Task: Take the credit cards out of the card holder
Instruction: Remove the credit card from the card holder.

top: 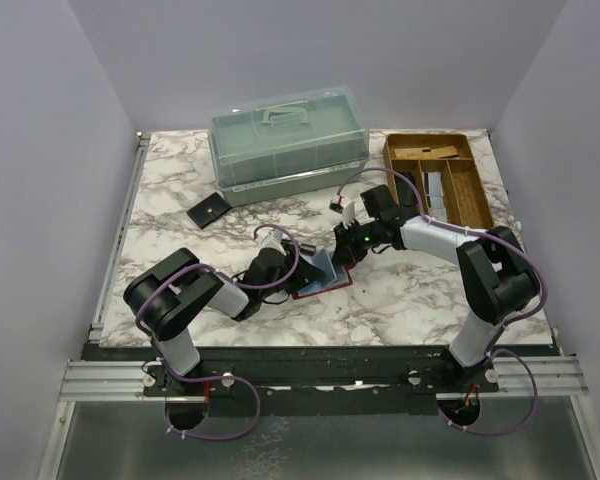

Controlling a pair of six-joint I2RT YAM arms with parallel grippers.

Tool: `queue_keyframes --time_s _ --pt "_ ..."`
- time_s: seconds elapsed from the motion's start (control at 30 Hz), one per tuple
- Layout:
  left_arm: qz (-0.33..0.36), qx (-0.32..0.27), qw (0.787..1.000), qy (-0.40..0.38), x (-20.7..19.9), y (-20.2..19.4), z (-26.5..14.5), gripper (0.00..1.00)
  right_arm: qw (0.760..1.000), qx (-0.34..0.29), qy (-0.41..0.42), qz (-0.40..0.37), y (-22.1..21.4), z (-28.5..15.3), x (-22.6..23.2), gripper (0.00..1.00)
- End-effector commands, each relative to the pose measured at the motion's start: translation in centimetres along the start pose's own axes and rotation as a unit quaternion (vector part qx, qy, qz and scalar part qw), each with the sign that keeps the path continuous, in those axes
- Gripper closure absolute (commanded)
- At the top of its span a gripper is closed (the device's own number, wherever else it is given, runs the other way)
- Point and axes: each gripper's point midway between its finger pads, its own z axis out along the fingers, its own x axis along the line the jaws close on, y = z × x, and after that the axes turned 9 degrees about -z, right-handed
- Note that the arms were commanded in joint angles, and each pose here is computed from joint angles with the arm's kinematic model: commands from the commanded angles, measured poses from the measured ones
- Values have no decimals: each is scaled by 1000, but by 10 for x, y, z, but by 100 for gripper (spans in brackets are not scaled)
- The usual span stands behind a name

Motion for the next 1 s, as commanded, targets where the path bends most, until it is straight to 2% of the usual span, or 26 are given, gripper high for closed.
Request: queue_keyframes --time_s 0.0,0.13,0.33,0.43,0.63,0.97 --pt "-1 40 993 109 64 -24 -18 58 999 3 36 1 2 5 12 84" --pt "-13 31 995 93 56 -20 -24 45 999 3 46 5 3 7 16 83" --pt "-21 17 997 67 43 -14 -33 33 997 -6 81 12 7 7 29 77" --pt "-23 13 998 61 41 -11 -34 31 994 -12 108 21 9 6 37 72" --pt "-47 11 998 49 44 -7 -34 30 982 -13 179 59 8 10 56 68" --pt "-71 -1 997 11 40 -1 -40 30 973 -14 220 63 7 7 67 51"
